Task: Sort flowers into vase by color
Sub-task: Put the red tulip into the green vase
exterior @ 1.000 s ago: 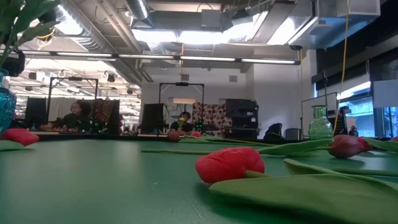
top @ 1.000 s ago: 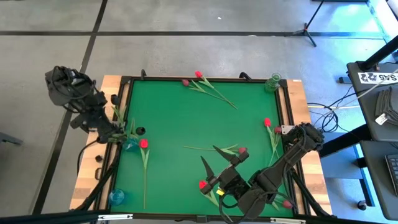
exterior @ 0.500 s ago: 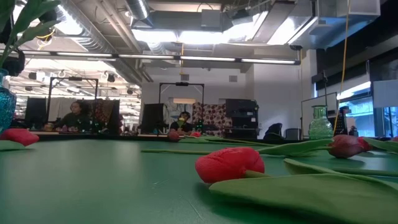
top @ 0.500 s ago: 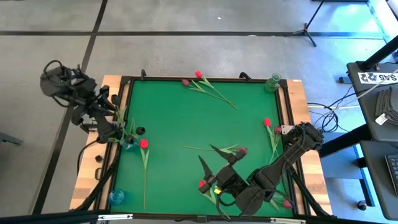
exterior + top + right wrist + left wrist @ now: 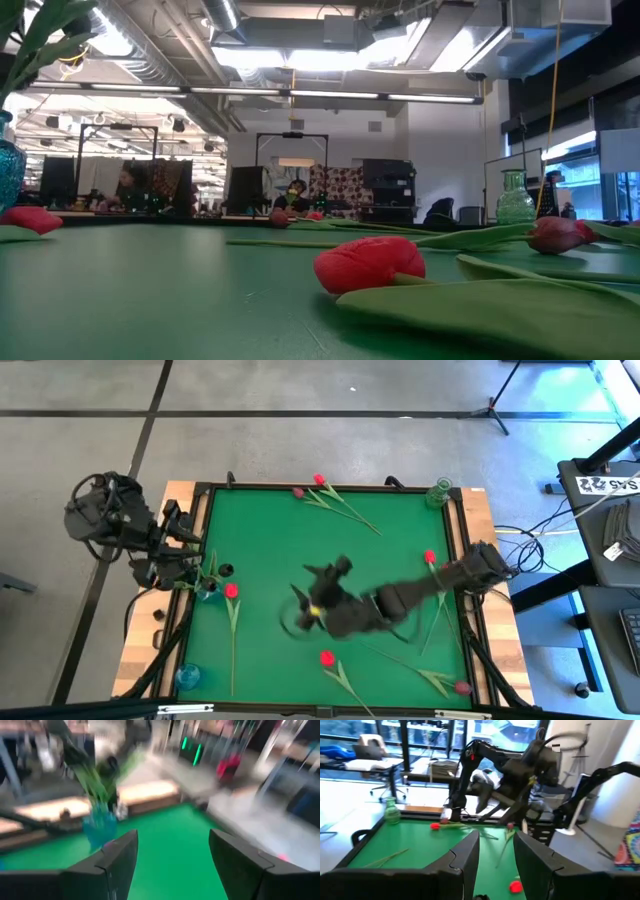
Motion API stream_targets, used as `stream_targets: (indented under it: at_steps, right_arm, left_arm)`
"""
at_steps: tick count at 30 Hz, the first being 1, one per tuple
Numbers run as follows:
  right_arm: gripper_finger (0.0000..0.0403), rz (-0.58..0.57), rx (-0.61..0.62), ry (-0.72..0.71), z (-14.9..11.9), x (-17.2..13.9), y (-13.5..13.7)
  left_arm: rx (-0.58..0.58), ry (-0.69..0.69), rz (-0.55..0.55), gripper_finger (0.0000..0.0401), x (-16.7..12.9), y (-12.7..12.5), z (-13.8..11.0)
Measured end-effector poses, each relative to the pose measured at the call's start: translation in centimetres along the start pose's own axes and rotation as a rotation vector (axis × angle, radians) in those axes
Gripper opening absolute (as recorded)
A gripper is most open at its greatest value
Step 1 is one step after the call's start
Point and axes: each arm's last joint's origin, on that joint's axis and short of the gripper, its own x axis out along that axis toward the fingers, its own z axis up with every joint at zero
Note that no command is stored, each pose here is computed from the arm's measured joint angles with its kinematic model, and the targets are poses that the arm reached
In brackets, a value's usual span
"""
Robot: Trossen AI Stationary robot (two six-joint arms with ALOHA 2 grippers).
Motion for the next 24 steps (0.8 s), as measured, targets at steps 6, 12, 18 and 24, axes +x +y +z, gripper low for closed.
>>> stream_targets:
  at_steps: [6, 12, 18, 24]
  right_arm:
    - [0.0245, -0.114, 0.02, 0.265, -1.1, 6.0, -6.6]
    - [0.0245, -0.178, 0.109, 0.477, -1.7, 12.9, -15.7]
    - [0.0245, -0.132, 0.212, 0.627, -4.9, 19.9, -24.3]
    - [0.0245, -0.156, 0.348, 0.747, -8.6, 23.4, -31.4]
  left_arm:
    - [0.022, -0.048, 0.208, 0.0118, 0.0, 0.7, 0.0]
    - [-0.02, -0.075, 0.252, 0.0118, -1.4, 2.7, 0.0]
    - [-0.014, -0.046, 0.265, 0.0118, -1.1, 2.8, -1.6]
    - [-0.069, -0.048, 0.269, 0.0118, -0.5, 2.4, -2.5]
